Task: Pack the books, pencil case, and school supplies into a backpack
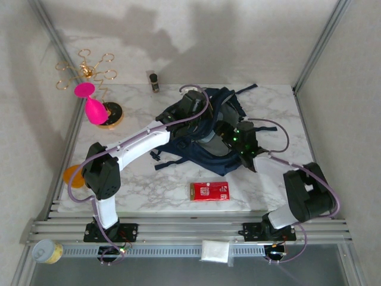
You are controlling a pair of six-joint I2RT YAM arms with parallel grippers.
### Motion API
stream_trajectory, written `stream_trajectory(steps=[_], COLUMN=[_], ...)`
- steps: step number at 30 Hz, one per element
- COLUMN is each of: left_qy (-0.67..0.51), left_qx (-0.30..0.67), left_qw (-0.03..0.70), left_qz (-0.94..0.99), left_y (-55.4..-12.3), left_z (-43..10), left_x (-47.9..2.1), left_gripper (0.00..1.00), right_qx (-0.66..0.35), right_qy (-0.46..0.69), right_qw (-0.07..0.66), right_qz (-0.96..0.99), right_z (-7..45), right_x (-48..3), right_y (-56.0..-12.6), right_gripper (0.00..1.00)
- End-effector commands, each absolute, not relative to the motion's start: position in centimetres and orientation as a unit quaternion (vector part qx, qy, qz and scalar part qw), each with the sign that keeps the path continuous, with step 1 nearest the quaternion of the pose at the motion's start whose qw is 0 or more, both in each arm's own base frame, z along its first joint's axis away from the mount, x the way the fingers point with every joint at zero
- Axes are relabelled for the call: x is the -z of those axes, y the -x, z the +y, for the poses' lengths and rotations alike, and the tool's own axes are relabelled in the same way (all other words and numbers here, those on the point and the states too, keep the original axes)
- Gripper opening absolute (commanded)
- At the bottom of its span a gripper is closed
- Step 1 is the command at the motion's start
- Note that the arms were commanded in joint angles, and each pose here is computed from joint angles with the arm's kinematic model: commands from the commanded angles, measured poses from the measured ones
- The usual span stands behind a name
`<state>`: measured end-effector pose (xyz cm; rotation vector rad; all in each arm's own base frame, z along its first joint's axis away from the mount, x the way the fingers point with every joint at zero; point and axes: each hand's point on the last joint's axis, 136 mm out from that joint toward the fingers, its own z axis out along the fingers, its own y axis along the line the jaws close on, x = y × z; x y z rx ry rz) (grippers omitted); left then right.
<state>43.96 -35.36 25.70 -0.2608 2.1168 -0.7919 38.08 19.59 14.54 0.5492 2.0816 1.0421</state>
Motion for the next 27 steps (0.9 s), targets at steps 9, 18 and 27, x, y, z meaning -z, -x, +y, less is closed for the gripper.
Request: stream_trajectory(steps=[9, 18, 27], left_qy=[-0.005, -0.092, 0.125], left_qx=[0.343, 0.483, 0.359], left_qw=[0.341, 0.295, 0.330], left_qz=[0.875, 0.820, 0.864], left_y=[-40.9, -34.0, -37.8], left_z=[-40.3, -40.4, -26.8], left_x=[-21.2, -25.2, -17.5], left_gripper=[0.05, 0.51, 0.65], right_qx=[-0.289, -0.395, -0.363], right_qy=[-0.165, -0.155, -0.151], right_qw=[0.396, 0.266, 0.265], right_qz=[0.856, 0.866, 0.881], right_z=[12.8, 16.4, 17.1], right_x=[-19.2, -16.9, -13.4], right_y=[-30.4, -25.1, -28.6], right_gripper=[0.72, 0.79, 0.77])
